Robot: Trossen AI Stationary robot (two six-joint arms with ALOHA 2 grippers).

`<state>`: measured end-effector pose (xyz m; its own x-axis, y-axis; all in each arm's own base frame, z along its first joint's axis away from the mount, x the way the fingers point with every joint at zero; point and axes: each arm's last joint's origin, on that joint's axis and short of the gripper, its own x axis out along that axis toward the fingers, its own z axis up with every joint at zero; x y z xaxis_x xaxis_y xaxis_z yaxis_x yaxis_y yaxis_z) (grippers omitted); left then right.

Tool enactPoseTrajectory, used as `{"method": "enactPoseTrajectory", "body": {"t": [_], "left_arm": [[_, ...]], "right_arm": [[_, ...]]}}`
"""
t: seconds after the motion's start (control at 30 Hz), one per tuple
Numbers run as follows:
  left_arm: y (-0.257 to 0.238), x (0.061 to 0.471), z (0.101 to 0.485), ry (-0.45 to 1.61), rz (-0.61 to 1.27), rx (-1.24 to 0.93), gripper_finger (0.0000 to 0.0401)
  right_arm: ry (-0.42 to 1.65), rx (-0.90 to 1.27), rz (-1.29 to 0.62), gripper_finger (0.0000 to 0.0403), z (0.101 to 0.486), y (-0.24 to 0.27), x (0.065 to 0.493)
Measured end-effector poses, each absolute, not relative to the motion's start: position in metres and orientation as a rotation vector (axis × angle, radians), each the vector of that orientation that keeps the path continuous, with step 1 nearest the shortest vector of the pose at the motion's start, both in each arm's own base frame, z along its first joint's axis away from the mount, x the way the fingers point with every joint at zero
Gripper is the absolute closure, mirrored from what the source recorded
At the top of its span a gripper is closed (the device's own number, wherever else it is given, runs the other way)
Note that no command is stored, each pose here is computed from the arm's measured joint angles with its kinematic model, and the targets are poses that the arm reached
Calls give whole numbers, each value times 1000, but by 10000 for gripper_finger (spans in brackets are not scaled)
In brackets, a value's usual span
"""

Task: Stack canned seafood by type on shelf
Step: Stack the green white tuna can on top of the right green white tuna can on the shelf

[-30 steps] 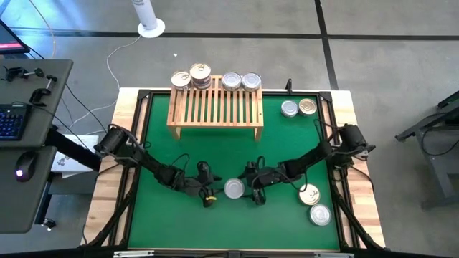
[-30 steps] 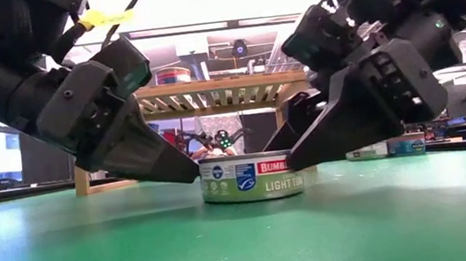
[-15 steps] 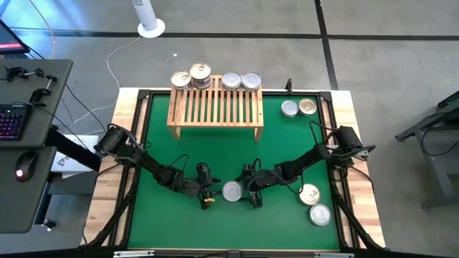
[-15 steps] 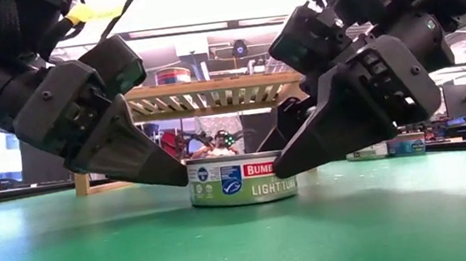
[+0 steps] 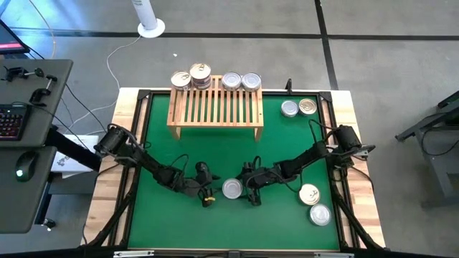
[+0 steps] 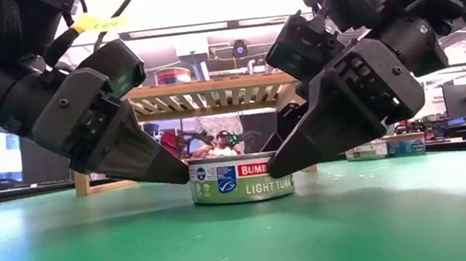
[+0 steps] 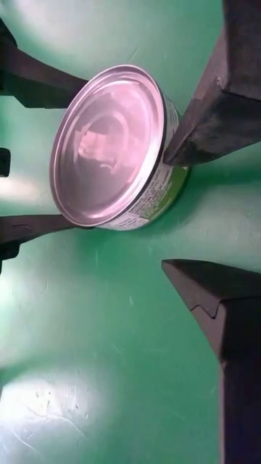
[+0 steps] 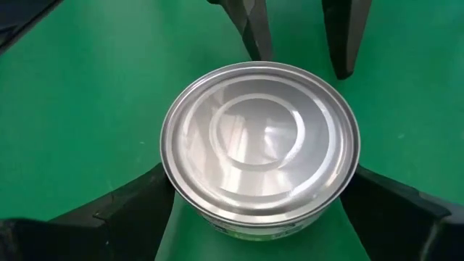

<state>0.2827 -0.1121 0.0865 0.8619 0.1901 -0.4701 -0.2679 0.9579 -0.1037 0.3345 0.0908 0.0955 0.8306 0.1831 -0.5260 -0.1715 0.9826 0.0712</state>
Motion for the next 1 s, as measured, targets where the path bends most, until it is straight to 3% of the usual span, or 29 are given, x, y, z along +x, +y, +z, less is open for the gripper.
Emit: {"method": "enactPoseTrajectory", "body": {"t": [0.13,0.5,0.83,1.0], "left_arm": [[-112,283,86,474,244,-167,190],[-113,278,88,509,269,-152,190],[-126,256,100,606,257,-197,190],[-127,255,100,612,252,-194,190]], "right_arm": [[559,5,192,44,95,91,334],[616,-22,156,105,91,89,332],[640,19,85,107,90,88,332],[648,26,85,83,92,84,336]]}}
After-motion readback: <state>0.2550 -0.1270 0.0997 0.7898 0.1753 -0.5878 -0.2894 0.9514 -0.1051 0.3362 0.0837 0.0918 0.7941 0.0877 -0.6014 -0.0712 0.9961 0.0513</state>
